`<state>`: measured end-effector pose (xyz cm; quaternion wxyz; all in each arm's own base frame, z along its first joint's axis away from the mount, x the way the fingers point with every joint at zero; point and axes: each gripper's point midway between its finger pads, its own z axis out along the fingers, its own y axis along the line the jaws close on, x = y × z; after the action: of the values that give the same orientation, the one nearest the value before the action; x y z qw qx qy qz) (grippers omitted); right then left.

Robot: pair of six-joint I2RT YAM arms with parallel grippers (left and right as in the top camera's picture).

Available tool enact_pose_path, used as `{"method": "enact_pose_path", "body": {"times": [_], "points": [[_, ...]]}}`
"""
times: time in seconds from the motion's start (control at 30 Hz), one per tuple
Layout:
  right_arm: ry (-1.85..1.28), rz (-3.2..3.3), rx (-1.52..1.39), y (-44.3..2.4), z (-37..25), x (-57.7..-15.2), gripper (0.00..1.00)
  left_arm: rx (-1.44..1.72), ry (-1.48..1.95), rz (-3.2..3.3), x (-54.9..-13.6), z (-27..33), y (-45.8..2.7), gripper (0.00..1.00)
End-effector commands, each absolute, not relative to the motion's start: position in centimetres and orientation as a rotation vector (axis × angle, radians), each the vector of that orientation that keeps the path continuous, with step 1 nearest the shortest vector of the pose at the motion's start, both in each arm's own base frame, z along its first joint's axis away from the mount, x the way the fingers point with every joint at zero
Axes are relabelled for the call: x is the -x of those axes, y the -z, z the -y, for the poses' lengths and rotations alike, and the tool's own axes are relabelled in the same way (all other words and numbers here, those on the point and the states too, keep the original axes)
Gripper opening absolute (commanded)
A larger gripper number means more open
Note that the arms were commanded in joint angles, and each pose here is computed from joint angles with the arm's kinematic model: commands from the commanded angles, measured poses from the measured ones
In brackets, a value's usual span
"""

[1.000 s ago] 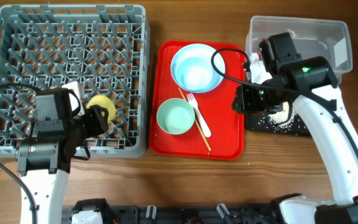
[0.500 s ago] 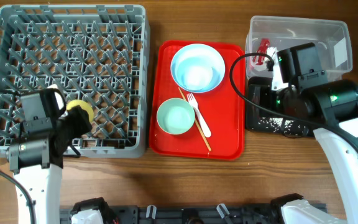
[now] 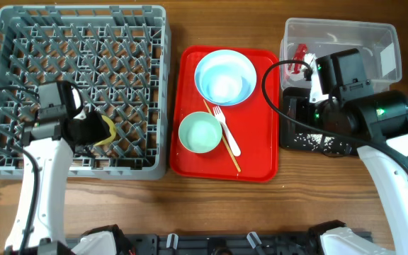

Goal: Sort waste into correct bins and load items into the dishwasher rack
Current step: 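Place the yellow cup into the dish rack with the left gripper, then grasp the green bowl on the red tray with the left gripper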

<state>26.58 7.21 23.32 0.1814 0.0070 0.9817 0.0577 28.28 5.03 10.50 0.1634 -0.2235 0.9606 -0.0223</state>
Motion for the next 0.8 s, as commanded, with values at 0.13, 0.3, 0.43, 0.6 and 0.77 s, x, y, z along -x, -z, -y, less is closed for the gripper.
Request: {"method": "enact_pose_path", "body": {"times": [0.13, 0.3, 0.43, 0.6, 0.77], "points": [[-0.2, -2.76, -0.032, -23.7, -7.7, -26.7, 0.54, 0.626, 0.069, -2.736, -29.7, -5.3, -9.9, 0.95], [-0.201, -2.76, -0.032, -23.7, -7.7, -26.7, 0.61, 0.62, 0.069, -2.713, -30.4, -5.5, -11.5, 1.0], [-0.206, -2.745, -0.031, -23.9, -7.8, -27.1, 0.78, 0.57, 0.11, -2.637, -31.9, -4.7, -16.2, 1.0], [-0.211, -2.705, -0.037, -24.3, -7.9, -28.0, 1.0, 0.411, 0.296, -2.52, -34.2, 1.6, -20.6, 1.0], [-0.318, -2.619, -0.185, -25.4, -6.4, -30.2, 1.0, 0.11, 0.506, -2.504, -34.2, 10.9, -21.7, 1.0]]}}
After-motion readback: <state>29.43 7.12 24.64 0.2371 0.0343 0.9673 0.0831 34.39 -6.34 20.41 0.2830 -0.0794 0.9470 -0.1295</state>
